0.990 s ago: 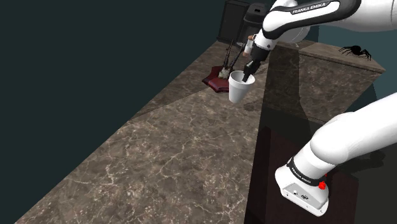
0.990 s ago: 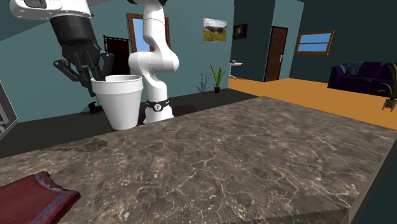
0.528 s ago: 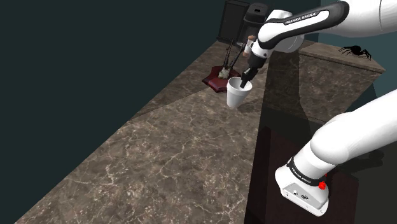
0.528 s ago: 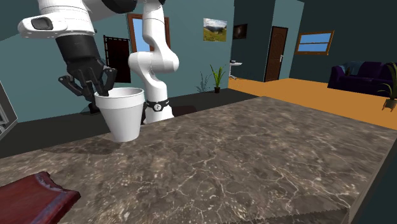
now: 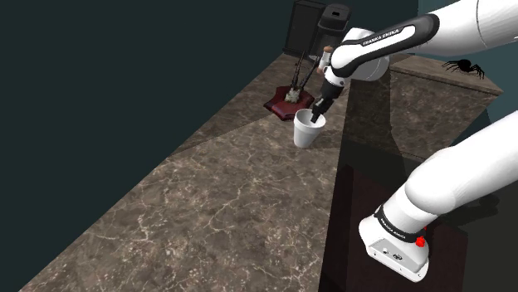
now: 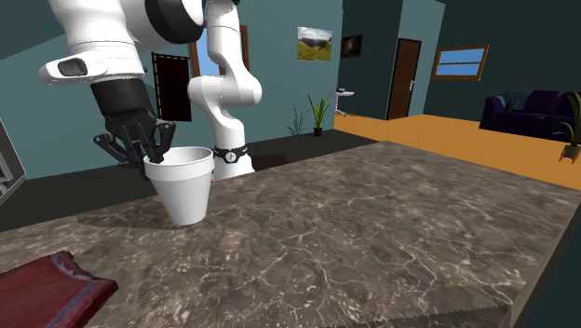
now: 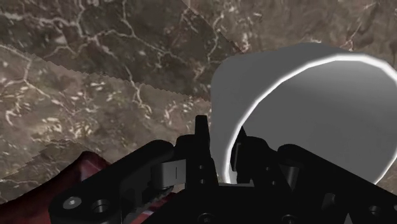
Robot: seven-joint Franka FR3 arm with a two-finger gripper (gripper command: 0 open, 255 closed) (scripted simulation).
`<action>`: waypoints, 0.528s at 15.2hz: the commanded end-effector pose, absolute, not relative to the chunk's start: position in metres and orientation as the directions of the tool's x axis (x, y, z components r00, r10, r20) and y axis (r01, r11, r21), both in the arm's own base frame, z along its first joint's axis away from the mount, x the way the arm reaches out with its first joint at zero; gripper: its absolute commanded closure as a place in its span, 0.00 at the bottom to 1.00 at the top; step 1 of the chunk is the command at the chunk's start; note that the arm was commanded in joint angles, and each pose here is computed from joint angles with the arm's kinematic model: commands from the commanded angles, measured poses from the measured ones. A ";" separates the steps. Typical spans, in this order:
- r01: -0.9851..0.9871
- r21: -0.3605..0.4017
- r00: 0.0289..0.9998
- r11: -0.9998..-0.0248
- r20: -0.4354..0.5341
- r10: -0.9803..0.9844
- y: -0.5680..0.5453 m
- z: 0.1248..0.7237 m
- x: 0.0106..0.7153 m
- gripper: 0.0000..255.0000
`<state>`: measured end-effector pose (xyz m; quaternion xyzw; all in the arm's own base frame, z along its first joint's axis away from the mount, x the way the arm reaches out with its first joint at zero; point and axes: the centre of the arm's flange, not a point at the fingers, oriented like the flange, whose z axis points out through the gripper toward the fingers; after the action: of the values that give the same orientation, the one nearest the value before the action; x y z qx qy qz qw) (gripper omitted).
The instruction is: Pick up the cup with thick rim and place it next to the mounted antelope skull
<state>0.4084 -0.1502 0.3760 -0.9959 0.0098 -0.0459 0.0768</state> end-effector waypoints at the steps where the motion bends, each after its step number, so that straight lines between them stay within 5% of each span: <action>1: -0.012 -0.153 0.995 -0.988 0.091 -0.027 -0.150 0.374 0.409 1.00; 7: -0.012 -0.153 0.995 -0.988 0.091 -0.027 -0.150 0.374 0.409 1.00; 8: -0.012 -0.153 0.995 -0.988 0.091 -0.027 -0.150 0.374 0.409 0.00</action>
<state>0.4086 -0.1501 0.3738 -0.9959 0.0098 -0.0463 0.0766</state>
